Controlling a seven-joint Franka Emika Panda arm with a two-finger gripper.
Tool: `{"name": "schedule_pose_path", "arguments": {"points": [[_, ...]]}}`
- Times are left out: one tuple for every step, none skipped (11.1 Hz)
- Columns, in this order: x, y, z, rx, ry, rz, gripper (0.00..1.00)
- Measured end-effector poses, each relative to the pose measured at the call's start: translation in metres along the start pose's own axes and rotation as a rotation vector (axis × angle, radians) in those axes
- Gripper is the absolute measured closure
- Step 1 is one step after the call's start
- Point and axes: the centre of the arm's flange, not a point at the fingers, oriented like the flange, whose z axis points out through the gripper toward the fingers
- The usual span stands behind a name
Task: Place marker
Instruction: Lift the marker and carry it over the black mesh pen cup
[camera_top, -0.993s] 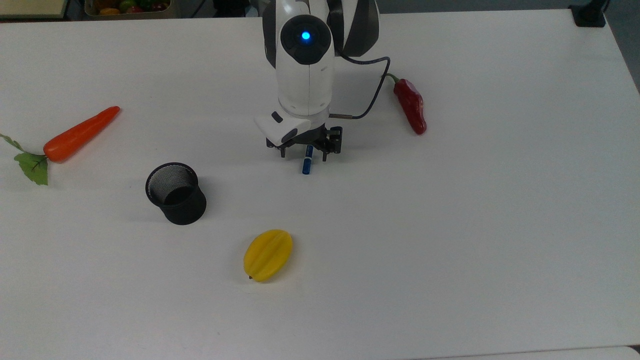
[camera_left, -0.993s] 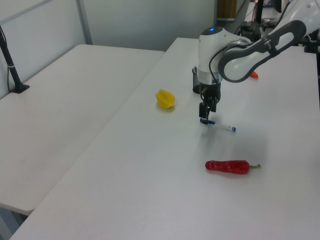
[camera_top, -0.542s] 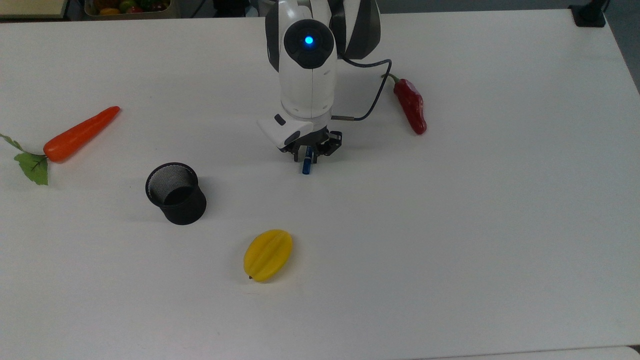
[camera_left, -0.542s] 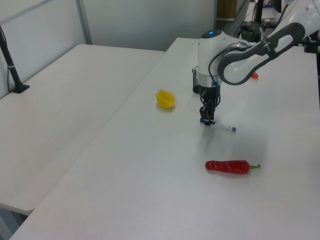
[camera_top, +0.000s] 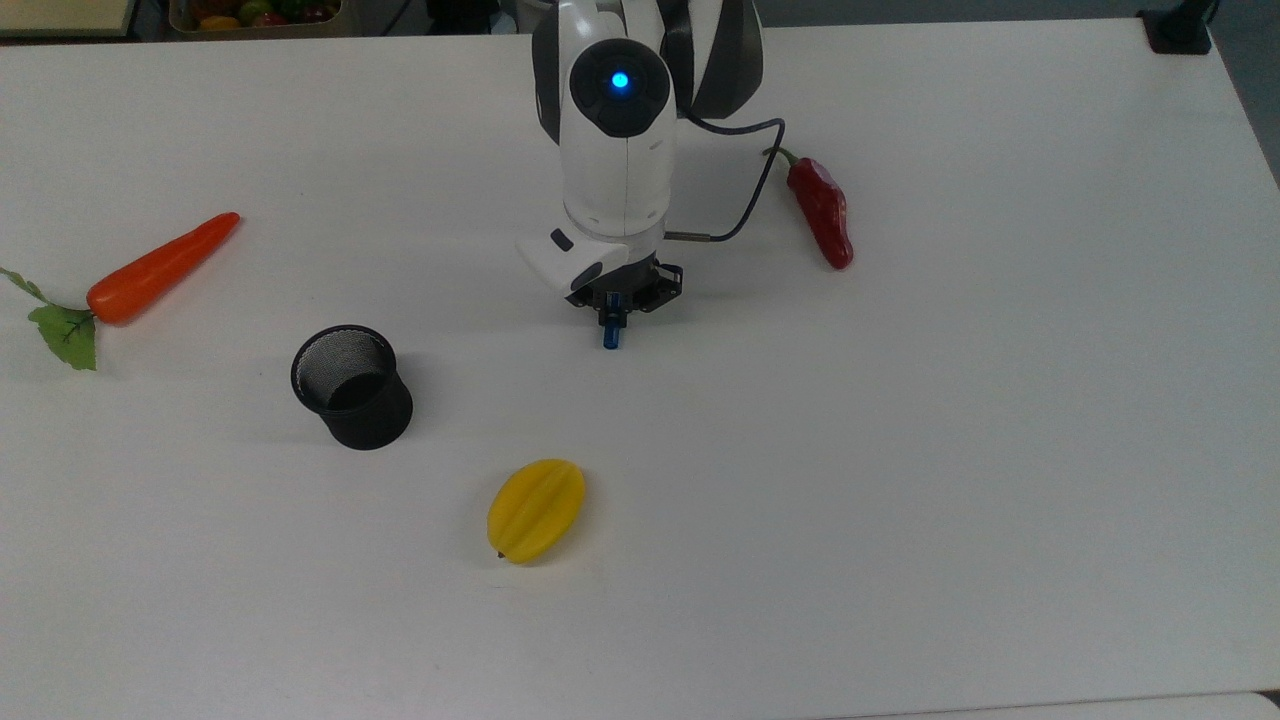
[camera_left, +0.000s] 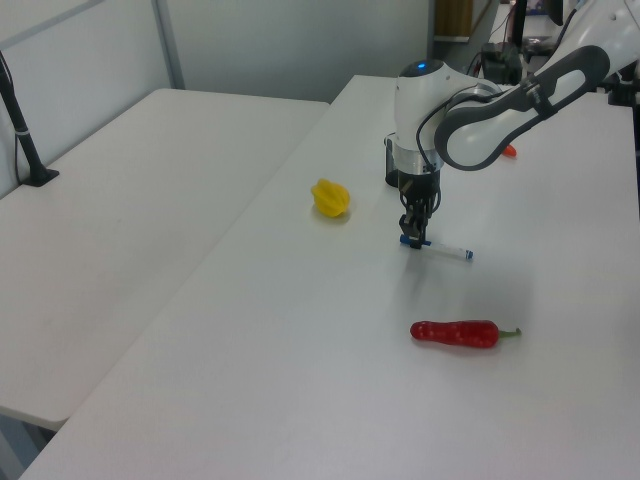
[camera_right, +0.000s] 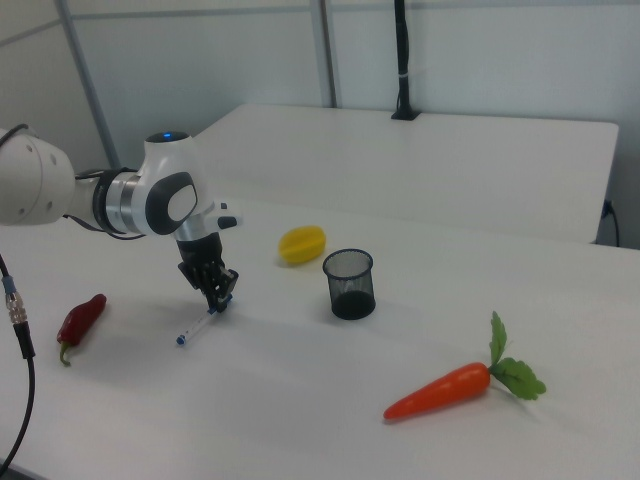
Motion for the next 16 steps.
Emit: {"name": "schedule_pose_path", "arguments": {"points": [[0.001, 0.0, -0.006, 0.002, 0.01, 0.0, 0.83], [0.003, 0.0, -0.018, 0.004, 0.022, 0.001, 0.83], [0.001, 0.002, -0.035, 0.0, 0.009, 0.003, 0.83], [0.0, 0.004, -0.059, -0.006, -0.008, 0.006, 0.83], [-0.002, 0.006, -0.085, -0.008, -0.014, 0.009, 0.83], [-0.004, 0.009, -0.11, -0.01, -0.016, 0.012, 0.83], [-0.007, 0.012, -0.13, -0.012, -0.018, 0.016, 0.83], [-0.009, 0.015, -0.149, -0.012, -0.012, 0.021, 0.83], [-0.01, 0.018, -0.165, -0.01, 0.004, 0.025, 0.83], [-0.009, 0.021, -0.177, -0.01, 0.018, 0.027, 0.83], [-0.006, 0.03, -0.194, -0.008, 0.042, 0.035, 0.83], [-0.004, 0.038, -0.202, -0.007, 0.056, 0.042, 0.83], [-0.001, 0.053, -0.208, -0.009, 0.068, 0.056, 0.83], [0.004, 0.068, -0.211, -0.013, 0.098, 0.067, 0.83], [0.009, 0.082, -0.213, -0.015, 0.139, 0.082, 0.83], [0.016, 0.096, -0.216, -0.015, 0.189, 0.1, 0.83]]}}
